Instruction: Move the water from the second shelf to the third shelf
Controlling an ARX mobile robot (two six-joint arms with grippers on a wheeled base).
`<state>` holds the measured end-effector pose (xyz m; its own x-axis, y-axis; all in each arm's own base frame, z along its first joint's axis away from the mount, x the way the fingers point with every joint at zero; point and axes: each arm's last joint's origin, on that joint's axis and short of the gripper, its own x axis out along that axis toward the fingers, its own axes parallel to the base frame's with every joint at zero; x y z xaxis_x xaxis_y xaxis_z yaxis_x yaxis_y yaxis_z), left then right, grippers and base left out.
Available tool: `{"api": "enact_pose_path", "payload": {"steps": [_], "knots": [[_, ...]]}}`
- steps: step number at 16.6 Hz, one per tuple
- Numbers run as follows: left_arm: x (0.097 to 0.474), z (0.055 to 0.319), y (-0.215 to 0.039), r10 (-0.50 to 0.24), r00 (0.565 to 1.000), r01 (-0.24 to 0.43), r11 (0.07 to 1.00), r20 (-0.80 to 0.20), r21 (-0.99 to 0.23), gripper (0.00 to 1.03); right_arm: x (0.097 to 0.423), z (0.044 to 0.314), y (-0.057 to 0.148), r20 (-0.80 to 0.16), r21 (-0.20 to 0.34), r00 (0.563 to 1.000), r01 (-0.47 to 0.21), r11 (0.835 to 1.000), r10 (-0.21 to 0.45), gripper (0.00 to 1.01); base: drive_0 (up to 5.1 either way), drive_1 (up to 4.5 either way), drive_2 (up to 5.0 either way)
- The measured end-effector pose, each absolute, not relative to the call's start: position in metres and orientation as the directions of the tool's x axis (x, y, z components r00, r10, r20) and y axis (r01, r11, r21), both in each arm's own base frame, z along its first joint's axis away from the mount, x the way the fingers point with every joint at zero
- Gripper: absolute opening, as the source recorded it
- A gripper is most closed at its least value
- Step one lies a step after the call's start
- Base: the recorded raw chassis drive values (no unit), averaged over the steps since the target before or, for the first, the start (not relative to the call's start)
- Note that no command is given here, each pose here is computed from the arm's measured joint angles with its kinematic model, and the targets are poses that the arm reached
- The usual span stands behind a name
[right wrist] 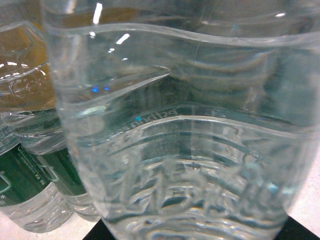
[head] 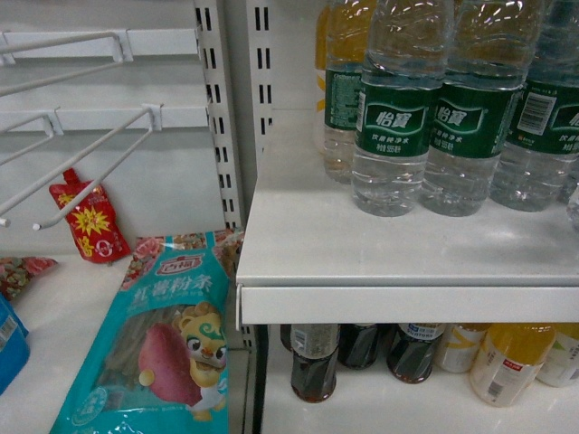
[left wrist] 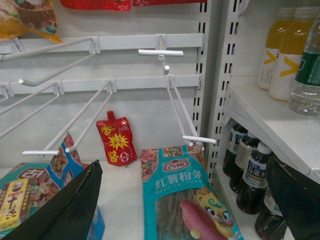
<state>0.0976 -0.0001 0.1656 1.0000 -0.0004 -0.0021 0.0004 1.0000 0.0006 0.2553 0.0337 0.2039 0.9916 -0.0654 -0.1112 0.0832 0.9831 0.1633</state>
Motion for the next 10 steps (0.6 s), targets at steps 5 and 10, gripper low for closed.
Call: {"api": "enact_pose_path", "payload": {"steps": [5, 10], "knots": [[0.098, 0.166, 0.000, -0.001, 1.000, 0.001, 1.000, -0.002, 0.001, 0.98, 0.264, 0.193, 0.039, -0.161, 0.147, 0.985, 0.087, 0.985, -0.063, 0.39, 0.0, 0.00, 0.0], [0.098, 0.166, 0.000, -0.001, 1.000, 0.001, 1.000, -0.002, 0.001, 0.98, 0.273, 0.193, 0.041, -0.167, 0.146, 0.983, 0.096, 0.985, -0.071, 0.39, 0.0, 0.00, 0.0]]}}
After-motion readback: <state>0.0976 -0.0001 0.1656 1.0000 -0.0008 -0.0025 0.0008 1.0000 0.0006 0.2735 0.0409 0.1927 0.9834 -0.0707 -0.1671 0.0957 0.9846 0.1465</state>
